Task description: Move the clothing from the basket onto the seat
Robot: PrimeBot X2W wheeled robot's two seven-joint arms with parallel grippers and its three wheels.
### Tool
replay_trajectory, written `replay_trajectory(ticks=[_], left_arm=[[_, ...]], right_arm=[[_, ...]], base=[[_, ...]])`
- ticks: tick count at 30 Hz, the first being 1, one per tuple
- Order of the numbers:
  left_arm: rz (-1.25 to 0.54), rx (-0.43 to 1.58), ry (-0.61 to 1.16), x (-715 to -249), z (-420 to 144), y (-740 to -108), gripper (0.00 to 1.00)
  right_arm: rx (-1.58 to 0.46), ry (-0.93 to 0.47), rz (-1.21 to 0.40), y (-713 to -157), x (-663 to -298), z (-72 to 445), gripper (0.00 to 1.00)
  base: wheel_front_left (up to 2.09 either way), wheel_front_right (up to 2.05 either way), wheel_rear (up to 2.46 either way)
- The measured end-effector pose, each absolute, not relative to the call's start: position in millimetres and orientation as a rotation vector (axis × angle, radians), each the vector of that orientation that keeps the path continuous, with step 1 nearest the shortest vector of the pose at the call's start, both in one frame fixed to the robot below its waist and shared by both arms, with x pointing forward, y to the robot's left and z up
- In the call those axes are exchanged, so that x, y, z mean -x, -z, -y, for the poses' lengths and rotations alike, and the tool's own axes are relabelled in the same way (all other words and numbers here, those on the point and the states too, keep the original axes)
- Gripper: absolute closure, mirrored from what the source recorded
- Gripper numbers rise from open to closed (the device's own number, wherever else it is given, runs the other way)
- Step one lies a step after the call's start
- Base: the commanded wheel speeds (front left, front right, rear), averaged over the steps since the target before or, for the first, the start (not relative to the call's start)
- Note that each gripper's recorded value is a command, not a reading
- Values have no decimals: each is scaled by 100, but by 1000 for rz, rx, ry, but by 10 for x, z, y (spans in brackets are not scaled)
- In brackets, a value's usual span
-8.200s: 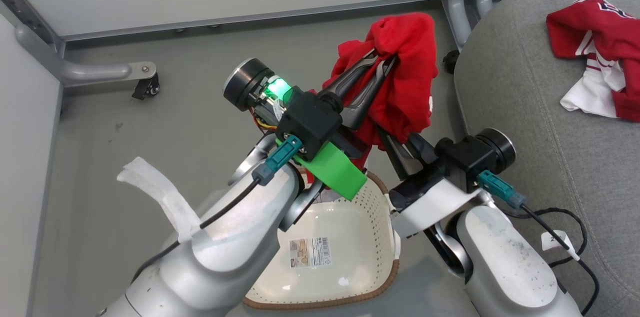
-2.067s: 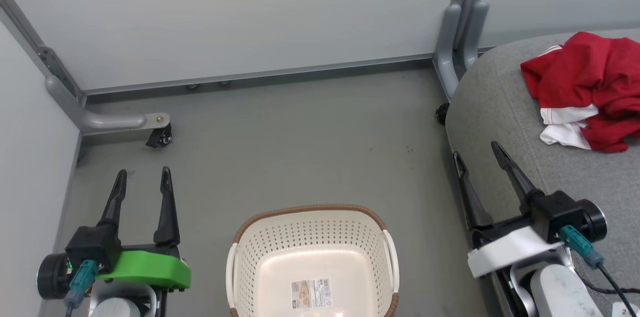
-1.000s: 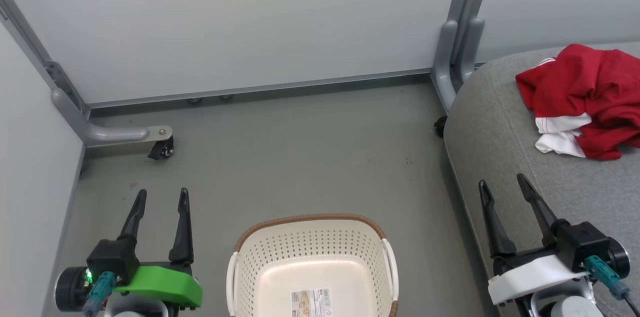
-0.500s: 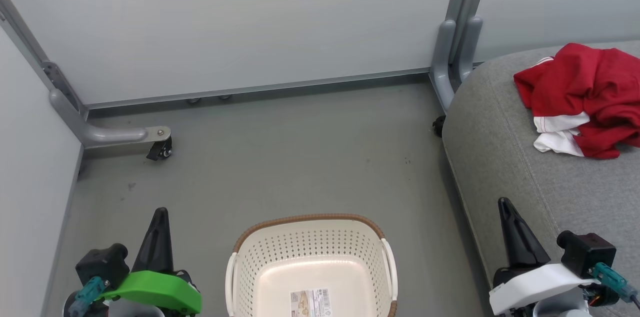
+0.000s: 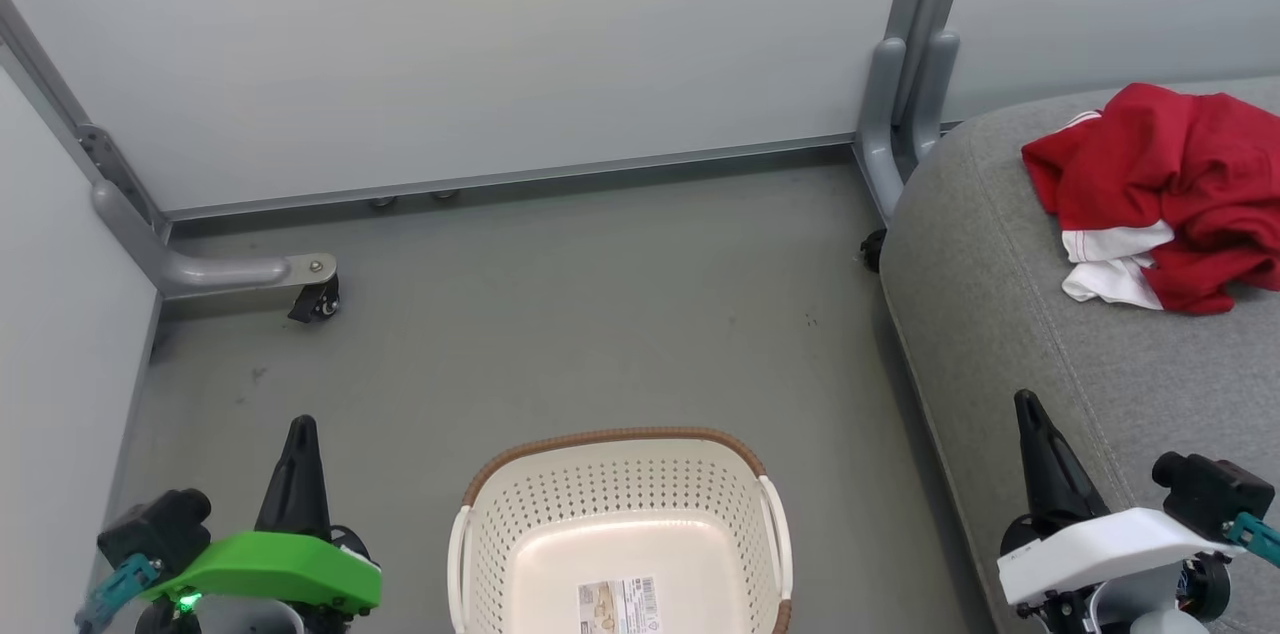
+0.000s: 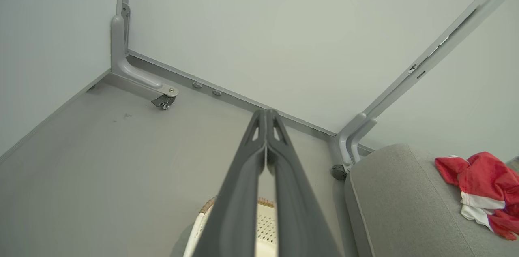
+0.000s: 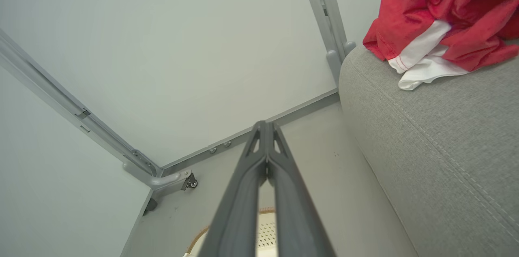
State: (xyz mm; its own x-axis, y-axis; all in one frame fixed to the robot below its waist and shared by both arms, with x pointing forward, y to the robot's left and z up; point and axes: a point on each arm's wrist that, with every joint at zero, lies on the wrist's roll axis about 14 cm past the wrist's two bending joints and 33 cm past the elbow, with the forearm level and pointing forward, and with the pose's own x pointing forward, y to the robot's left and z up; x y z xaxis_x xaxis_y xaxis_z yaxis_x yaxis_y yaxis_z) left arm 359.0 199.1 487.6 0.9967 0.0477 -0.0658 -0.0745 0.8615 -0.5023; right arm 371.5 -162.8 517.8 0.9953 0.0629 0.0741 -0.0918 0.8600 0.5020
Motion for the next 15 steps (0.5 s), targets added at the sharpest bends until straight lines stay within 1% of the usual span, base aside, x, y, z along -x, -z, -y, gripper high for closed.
replay_trajectory(ticks=[15], left_arm=[[-65,764,-93,-3628,-2031,-4880,100]], right_arm=[[-762,-48,30,-5154,-3767,1720,100]], base=[[0,0,0]])
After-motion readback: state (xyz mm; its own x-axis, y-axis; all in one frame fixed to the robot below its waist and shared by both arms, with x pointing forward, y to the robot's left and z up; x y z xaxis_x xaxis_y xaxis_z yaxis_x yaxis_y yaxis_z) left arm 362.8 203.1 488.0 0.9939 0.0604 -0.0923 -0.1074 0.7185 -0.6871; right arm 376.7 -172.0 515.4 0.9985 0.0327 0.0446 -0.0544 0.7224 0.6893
